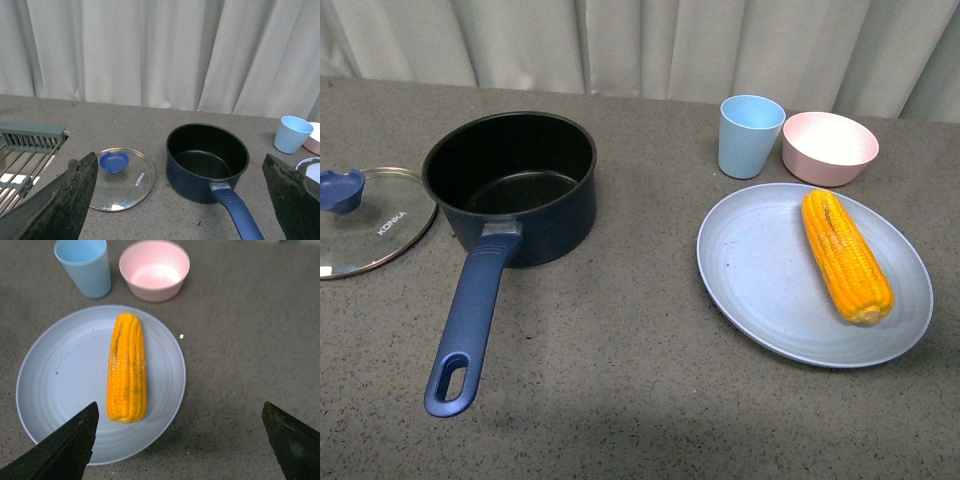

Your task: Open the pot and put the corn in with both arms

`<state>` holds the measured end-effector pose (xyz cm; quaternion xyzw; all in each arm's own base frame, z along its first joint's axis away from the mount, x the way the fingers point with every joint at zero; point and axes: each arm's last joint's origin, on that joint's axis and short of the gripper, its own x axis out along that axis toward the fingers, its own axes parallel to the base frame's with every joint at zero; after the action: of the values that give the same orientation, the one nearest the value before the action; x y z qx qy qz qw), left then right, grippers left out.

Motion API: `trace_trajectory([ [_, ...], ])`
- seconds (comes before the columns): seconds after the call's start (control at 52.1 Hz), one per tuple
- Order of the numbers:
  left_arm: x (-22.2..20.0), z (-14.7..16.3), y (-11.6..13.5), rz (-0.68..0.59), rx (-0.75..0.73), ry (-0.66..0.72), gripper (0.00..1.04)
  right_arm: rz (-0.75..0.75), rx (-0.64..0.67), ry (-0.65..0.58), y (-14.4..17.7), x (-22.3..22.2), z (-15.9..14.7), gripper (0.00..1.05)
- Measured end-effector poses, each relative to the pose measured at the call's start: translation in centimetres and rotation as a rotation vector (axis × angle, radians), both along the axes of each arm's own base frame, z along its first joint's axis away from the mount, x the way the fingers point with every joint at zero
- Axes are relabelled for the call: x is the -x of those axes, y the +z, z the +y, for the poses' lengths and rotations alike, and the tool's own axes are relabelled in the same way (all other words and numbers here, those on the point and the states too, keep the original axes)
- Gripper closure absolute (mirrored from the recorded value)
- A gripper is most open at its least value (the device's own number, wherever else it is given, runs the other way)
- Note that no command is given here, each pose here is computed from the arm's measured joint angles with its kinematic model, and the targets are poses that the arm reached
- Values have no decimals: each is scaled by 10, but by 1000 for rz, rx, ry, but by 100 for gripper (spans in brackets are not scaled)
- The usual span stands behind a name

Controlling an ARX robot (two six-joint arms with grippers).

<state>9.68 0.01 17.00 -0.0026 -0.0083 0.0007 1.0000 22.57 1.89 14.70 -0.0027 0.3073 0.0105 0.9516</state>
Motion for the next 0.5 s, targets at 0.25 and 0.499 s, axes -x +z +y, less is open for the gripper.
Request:
trace_trajectory([
  [0.25,0,0,0,0,0,0,6,186,-19,-29,-34,-61,19,9],
  [0.499,0,0,0,0,0,0,6,275,-40,-56,-55,-92,41,9],
])
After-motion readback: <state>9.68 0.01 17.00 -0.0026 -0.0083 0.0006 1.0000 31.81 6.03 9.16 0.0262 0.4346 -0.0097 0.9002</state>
